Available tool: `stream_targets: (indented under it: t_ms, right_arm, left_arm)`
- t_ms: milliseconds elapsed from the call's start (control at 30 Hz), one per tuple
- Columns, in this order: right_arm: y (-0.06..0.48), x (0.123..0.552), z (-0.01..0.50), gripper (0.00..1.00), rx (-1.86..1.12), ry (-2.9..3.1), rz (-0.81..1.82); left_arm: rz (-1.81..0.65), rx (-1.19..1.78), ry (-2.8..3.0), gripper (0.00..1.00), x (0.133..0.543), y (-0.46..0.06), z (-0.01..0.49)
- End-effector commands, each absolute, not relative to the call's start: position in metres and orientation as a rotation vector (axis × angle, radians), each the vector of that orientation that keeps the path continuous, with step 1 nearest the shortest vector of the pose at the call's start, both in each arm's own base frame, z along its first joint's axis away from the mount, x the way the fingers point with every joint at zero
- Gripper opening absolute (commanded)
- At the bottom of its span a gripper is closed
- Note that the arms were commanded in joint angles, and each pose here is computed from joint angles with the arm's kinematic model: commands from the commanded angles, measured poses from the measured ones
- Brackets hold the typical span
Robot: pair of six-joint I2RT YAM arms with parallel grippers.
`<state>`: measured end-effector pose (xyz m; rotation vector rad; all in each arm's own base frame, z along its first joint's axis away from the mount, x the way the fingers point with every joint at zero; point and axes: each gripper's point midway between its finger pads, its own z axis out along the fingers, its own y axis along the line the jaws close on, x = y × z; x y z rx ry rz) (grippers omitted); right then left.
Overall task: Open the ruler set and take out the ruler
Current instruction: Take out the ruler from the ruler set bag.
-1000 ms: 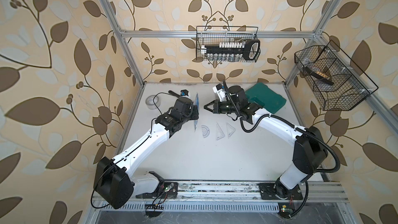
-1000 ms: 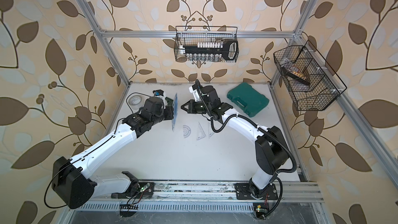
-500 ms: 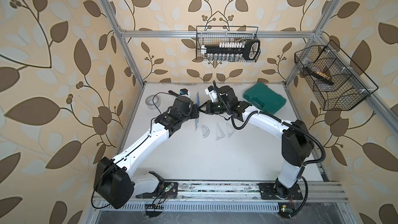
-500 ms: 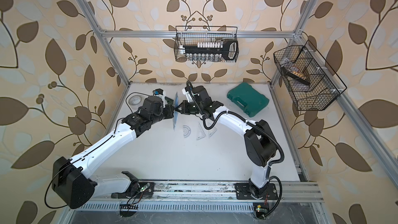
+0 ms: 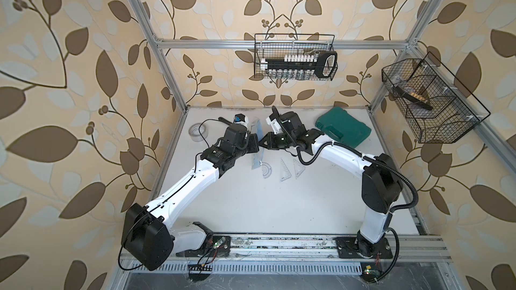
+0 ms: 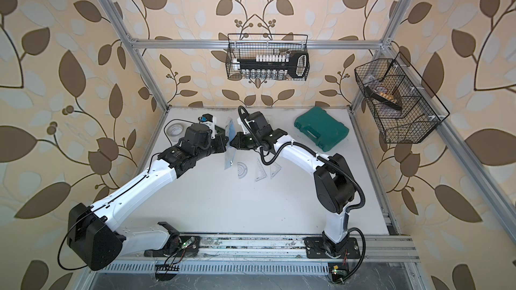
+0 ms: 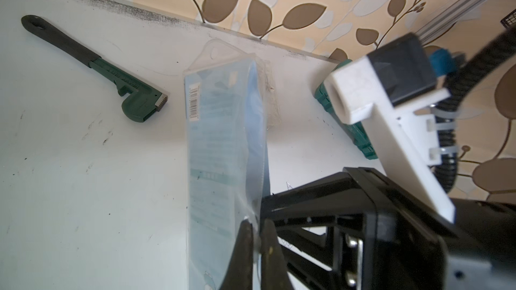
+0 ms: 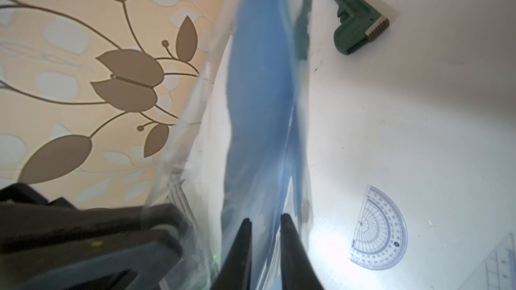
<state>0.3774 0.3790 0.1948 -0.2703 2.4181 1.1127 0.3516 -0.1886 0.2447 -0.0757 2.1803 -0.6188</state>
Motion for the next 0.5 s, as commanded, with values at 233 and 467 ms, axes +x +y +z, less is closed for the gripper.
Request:
stream_targets:
  t_ms: [233, 467]
  right_arm:
    - [0.387, 0.385, 0.187, 0.27, -0.264, 2.428, 1.094]
    - [0.397, 0.39, 0.191, 0.28, -0.242, 2.408, 1.143]
  left_arm:
    - [-0.776, -0.035, 2.039, 0.0, 0.345, -0.202, 0.284]
    - [-0.83, -0.022, 2.023, 0.0, 0.343, -0.21, 0.286]
